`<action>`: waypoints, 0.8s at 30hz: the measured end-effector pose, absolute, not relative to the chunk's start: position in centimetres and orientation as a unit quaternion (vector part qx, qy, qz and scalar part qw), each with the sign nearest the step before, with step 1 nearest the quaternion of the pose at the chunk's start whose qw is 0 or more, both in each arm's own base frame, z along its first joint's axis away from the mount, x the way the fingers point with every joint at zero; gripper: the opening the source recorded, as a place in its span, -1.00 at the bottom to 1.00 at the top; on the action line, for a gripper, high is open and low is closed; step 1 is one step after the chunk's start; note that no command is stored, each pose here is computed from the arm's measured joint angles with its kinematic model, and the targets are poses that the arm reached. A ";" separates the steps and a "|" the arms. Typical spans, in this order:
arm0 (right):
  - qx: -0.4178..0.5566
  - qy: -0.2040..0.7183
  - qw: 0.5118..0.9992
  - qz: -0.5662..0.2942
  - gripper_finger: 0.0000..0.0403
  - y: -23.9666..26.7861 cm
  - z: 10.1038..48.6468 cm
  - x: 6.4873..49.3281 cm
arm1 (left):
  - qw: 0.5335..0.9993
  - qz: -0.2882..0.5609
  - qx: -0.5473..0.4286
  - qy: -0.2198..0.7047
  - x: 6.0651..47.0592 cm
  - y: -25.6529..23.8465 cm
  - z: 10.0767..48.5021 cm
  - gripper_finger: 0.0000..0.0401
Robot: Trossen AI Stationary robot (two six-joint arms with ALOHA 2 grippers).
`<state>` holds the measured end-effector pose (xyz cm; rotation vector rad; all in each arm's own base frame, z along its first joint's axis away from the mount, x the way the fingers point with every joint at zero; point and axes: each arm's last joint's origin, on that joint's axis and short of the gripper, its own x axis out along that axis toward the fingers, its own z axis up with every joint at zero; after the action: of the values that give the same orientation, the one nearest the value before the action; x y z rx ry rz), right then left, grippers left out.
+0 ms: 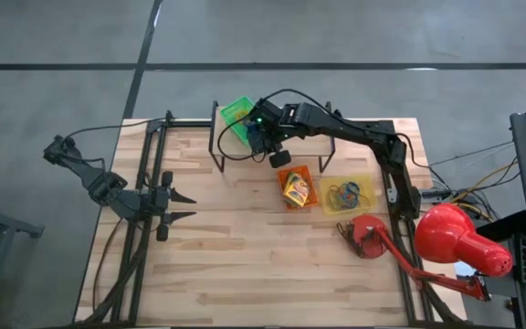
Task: Pick & Place Office Desk Supplies
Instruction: Put the green bin on the shelf
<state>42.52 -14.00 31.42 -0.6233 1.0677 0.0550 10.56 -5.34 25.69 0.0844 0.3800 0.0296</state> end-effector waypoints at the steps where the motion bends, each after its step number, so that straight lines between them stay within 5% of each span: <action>1: -0.292 0.501 0.815 0.026 -0.43 -14.0 31.4 42.5 | 0.981 0.015 0.042 0.189 10.6 -5.3 25.7 -0.30; 24: -0.289 0.438 0.851 -0.018 -0.23 -13.8 35.8 41.5 | 0.981 0.015 0.042 0.189 10.6 -5.3 25.7 -0.30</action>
<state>41.55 -13.78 35.78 -0.6076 0.9215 -0.0386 10.56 -5.34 25.69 0.0844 0.3799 0.0298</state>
